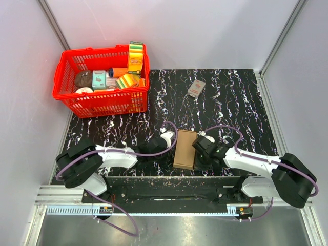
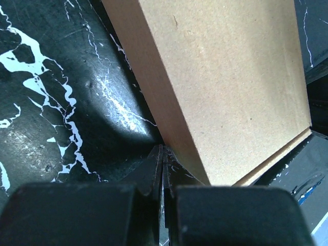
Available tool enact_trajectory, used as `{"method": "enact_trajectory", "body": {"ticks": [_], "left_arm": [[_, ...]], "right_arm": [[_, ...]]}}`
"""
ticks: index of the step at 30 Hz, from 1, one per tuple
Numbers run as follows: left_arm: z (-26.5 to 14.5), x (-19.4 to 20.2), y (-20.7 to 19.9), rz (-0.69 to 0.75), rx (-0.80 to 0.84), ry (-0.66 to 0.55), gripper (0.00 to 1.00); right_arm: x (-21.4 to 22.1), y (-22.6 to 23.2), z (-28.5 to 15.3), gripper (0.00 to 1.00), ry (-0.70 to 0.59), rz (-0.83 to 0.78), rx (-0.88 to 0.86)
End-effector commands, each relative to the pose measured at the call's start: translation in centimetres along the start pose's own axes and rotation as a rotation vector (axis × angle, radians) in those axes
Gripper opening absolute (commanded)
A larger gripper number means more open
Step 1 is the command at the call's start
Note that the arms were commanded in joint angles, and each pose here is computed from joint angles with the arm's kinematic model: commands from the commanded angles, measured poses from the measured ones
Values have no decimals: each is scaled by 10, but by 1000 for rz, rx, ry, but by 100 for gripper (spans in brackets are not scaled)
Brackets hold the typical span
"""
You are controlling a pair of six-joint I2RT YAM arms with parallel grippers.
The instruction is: Fold the paper box
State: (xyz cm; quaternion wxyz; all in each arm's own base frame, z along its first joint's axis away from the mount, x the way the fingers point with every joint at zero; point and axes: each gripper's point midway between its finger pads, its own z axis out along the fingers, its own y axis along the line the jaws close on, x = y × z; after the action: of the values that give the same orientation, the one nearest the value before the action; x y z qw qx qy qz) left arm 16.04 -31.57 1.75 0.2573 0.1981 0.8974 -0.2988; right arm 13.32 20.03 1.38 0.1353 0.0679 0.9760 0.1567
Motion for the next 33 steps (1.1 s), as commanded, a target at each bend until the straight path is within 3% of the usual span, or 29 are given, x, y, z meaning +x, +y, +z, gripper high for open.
{"method": "enact_trajectory", "body": {"ticks": [1,11,17,26,33], "left_arm": [[6,-10,-18,-6,41,-36,0],[8,-7,-29,-3,54,-28,0],[-8,-5,-4,-1,-55,-36,2],[-29,-62,36,-13,-119,-140,3],[-11,-108,47,41,-82,-148,2]], "right_arm": [[-13,33,-3,6,-38,26,-99],[-15,49,-2,6,-27,37,-154],[-28,19,-12,9,-107,-22,-14],[-92,-24,-21,9,-211,24,72],[-140,-27,-16,9,-234,10,79]]}}
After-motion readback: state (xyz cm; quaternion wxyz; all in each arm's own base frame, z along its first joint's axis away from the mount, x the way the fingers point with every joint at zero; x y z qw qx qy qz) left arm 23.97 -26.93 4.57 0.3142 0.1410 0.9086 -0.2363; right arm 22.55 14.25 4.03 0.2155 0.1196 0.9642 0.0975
